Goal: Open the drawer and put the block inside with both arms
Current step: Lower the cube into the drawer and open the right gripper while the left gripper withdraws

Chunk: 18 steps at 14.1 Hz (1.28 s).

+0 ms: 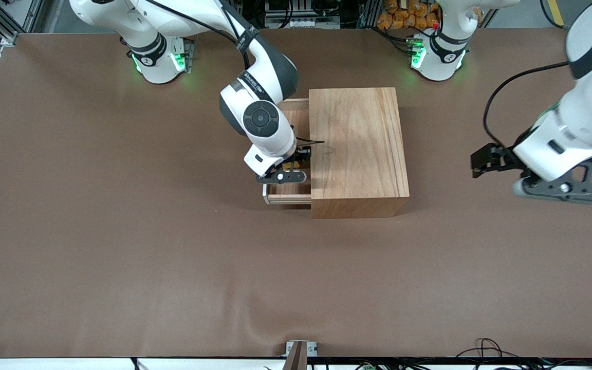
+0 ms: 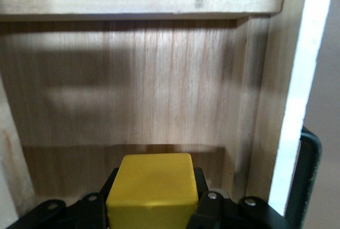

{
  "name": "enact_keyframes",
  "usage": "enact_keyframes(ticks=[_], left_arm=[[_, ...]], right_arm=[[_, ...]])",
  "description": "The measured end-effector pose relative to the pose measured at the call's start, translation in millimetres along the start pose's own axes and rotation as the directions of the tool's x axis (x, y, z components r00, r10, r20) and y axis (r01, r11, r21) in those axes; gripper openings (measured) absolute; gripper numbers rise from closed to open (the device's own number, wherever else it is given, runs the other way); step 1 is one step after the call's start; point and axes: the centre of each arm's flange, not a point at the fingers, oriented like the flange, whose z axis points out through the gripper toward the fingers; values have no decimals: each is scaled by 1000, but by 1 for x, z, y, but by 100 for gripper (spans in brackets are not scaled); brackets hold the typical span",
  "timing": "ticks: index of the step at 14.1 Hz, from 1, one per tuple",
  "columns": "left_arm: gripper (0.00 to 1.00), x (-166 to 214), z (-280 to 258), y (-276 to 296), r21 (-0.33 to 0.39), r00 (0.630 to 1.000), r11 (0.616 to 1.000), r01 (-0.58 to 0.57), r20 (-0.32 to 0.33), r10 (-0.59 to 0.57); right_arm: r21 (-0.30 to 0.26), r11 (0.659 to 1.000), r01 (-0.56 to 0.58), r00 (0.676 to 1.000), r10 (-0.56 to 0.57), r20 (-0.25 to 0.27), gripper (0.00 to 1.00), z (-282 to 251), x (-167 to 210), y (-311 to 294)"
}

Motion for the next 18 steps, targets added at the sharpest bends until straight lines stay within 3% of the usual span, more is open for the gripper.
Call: enact_keyframes(ticks=[1,3,6,11,18], left_arm=[[100,-9,-9,-7,4,1000,1000,10,6,-10],[100,-30,-28,-11,14,1000,1000,19,14,-19],[100,-68,-53,-17,34,999,999,35,22,-35],[100,-120,-77,-40,58,998,997,57,12,-58],[100,-100,-64,-100,49,996,996,67,-63,-64]], right_arm=[[0,1000,-1,1000,1,0,56,0,0,0],[-4,1000,-4,1000,4,1,70,-2,1,2],[11,1000,-12,1000,12,-8,99,-8,1,1],[18,999,-50,999,50,-20,100,-29,2,5],[45,996,-82,995,84,-47,100,-94,5,29]])
